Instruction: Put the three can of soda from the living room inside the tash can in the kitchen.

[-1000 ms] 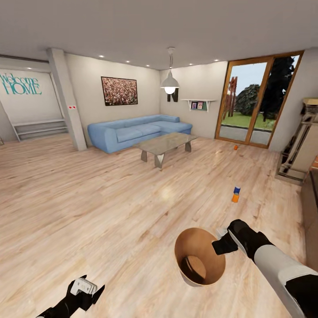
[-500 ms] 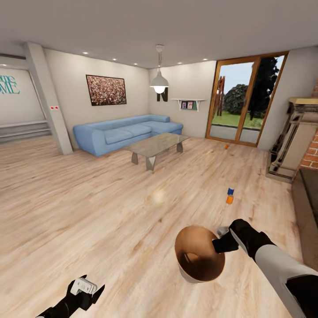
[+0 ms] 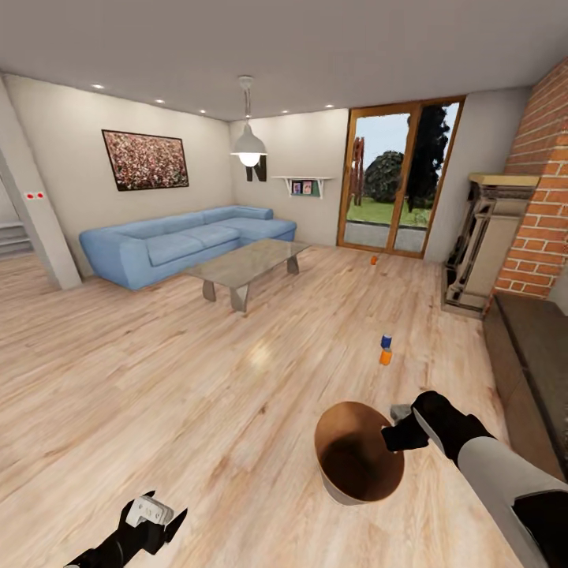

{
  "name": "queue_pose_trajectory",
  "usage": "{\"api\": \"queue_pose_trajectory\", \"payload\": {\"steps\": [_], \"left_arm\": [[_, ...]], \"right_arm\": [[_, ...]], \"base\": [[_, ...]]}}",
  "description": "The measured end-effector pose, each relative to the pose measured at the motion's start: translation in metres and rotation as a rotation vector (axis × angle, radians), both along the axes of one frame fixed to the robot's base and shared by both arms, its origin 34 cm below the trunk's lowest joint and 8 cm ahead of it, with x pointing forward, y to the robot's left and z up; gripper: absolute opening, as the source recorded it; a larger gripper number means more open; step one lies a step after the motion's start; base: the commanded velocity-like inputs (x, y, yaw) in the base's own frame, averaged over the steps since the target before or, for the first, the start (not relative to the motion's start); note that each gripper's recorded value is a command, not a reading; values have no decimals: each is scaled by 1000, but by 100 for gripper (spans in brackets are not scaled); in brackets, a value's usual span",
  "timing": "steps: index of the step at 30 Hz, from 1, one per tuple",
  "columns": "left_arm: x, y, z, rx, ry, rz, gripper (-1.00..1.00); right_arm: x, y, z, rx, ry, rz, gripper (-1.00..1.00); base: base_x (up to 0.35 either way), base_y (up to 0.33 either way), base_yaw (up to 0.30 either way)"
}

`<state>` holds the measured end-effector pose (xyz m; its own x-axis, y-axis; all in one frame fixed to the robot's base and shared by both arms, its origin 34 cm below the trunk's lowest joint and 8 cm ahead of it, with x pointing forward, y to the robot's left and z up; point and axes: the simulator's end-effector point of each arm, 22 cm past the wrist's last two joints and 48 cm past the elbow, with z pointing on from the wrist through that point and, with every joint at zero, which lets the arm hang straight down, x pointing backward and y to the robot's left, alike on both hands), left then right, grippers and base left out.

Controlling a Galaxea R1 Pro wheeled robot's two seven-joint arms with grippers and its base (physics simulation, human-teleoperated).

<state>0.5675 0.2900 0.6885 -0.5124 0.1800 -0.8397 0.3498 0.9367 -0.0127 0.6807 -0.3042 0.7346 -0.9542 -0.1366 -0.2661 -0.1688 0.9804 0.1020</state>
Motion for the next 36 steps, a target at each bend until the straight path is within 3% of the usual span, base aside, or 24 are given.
{"api": "queue_pose_trajectory", "payload": {"steps": [16, 24, 36], "left_arm": [[-1, 0, -1, 0, 2, 0, 100], [-19, 5, -24, 0, 62, 13, 100], [-20, 5, -26, -1, 66, 13, 100]], "right_arm": [[0, -1, 0, -2, -2, -2, -100], [0, -3, 0, -5, -1, -2, -100], [-1, -4, -1, -3, 4, -6, -100]], "base": [[328, 0, -249], [328, 0, -251], [328, 0, -251]]}}
